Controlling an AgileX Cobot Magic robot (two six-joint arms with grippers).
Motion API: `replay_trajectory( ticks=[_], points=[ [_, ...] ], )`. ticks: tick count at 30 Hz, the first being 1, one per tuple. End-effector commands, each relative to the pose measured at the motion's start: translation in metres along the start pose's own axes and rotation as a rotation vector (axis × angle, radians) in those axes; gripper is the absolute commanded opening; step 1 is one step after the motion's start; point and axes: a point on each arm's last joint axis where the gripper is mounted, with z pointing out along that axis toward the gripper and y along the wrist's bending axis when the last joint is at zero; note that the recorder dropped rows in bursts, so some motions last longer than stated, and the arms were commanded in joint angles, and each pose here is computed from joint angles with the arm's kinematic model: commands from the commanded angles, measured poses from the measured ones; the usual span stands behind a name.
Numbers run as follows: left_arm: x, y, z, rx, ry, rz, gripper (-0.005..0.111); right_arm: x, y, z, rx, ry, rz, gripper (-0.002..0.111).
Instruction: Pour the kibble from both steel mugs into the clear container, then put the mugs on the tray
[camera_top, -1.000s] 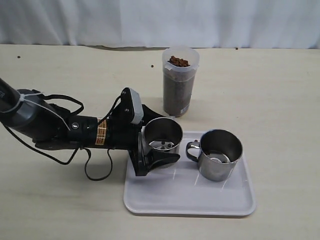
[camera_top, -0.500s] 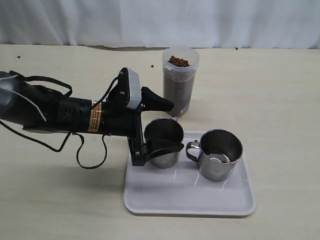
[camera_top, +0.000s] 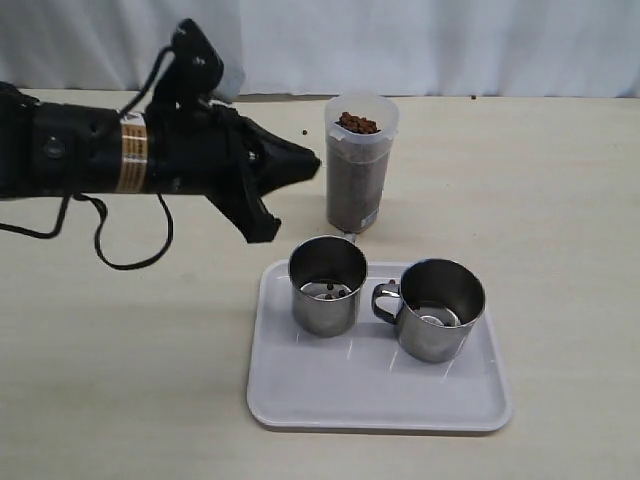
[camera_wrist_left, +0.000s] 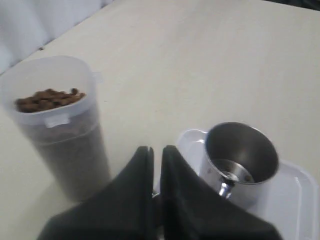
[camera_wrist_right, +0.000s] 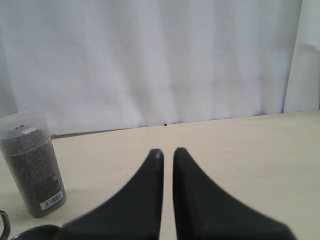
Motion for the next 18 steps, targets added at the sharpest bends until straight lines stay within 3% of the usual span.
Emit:
replay_trajectory(
  ticks=[1, 5, 8, 11, 18],
  points=[
    [-0.026, 0.01, -0.041, -0.294, 0.001, -0.107, 0.0, 0.0, 0.0, 0.0, 0.001, -0.012, 0.003, 0.005],
    [-0.027, 0.008, -0.093, -0.592, 0.005, -0.182, 0.0, 0.0, 0.0, 0.0, 0.001, -0.012, 0.003, 0.005],
    [-0.02, -0.009, -0.133, -0.716, -0.016, -0.183, 0.0, 0.0, 0.0, 0.0, 0.001, -0.012, 0.003, 0.005],
    [-0.016, -0.033, -0.182, -0.831, -0.125, -0.188, 0.0, 0.0, 0.0, 0.0, 0.001, -0.012, 0.003, 0.005],
    [0.007, -0.094, -0.264, -0.858, -0.551, -0.246, 0.0, 0.0, 0.0, 0.0, 0.001, -0.012, 0.003, 0.005]
  ],
)
